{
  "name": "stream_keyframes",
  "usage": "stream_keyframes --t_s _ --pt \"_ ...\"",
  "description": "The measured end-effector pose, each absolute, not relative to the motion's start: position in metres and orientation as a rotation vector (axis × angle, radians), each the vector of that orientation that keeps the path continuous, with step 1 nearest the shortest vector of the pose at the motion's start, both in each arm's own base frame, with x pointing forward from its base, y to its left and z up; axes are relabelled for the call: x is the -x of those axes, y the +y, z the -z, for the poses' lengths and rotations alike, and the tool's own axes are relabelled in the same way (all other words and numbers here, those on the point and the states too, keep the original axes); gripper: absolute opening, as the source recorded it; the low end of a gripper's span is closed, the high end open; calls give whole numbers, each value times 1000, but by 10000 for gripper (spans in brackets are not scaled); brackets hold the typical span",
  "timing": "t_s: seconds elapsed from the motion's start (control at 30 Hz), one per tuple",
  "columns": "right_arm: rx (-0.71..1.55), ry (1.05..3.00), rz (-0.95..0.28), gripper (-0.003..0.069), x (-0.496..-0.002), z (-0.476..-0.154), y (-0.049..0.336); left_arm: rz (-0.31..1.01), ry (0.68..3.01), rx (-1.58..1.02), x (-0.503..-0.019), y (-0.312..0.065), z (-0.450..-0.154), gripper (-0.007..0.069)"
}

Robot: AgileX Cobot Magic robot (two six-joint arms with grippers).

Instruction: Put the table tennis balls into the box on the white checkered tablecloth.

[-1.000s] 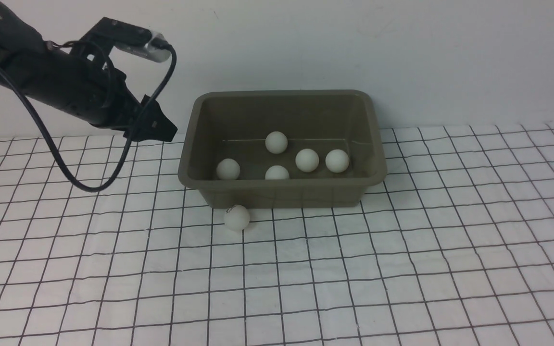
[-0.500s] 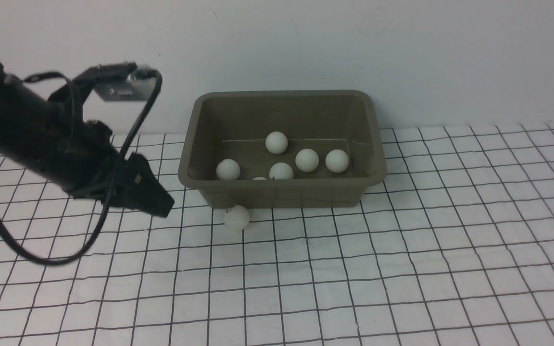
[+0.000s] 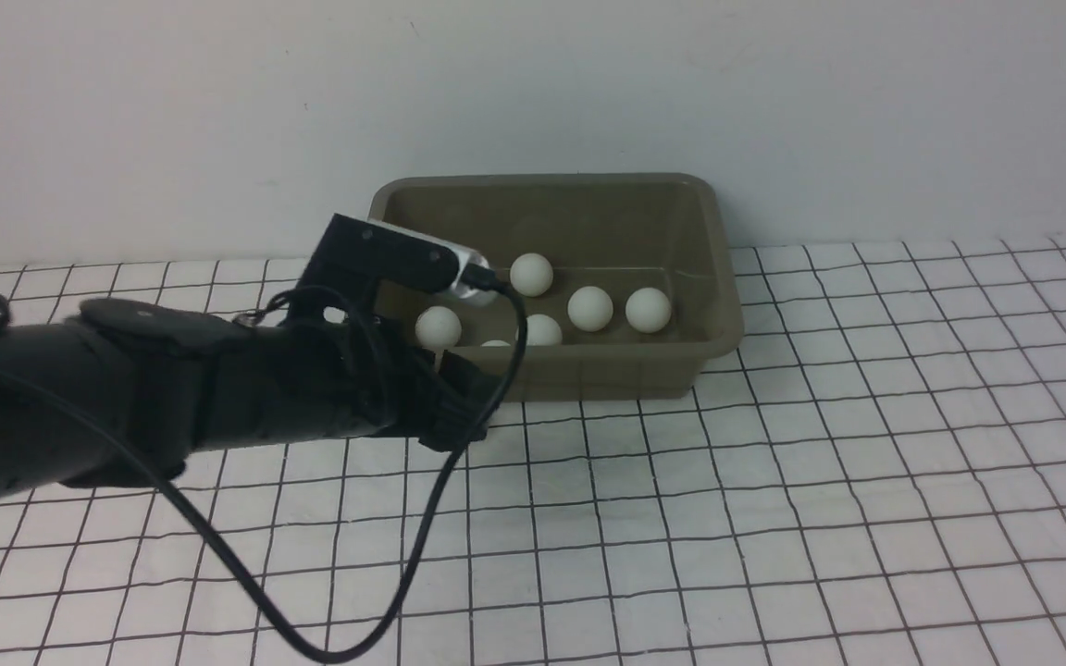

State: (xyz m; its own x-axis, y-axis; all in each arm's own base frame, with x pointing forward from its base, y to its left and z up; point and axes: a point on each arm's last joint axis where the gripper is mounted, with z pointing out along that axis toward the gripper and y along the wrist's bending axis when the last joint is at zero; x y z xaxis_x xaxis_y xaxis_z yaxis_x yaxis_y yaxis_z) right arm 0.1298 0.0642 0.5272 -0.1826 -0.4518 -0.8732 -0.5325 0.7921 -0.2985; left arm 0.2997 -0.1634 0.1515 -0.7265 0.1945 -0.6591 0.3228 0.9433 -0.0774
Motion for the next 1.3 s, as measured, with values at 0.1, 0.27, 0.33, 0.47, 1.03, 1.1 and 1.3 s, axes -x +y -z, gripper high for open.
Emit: stream_keyframes --t_s 0.1,0.27,0.33,0.47,1.03,1.1,1.3 --pt "757 1816 -87 514 -130 -527 64 217 2431 -362 -305 -165 -140 468" --pt "758 1816 -88 514 -130 -527 64 208 2431 -374 -321 -174 -131 468" --pt "759 1819 -88 514 -129 -527 64 200 2415 -367 -325 -175 -134 468" --pt "757 1813 -91 514 -125 -528 62 166 2404 -350 -330 -174 -136 468" --pt "747 1789 -90 514 -110 -532 55 206 2346 -382 -328 -177 -157 -4" --pt "747 1789 -89 514 -110 -532 55 270 2300 -396 -318 -176 -177 -4" --pt "746 1789 -88 514 -110 -532 54 487 2124 -563 -298 -185 -225 -4"
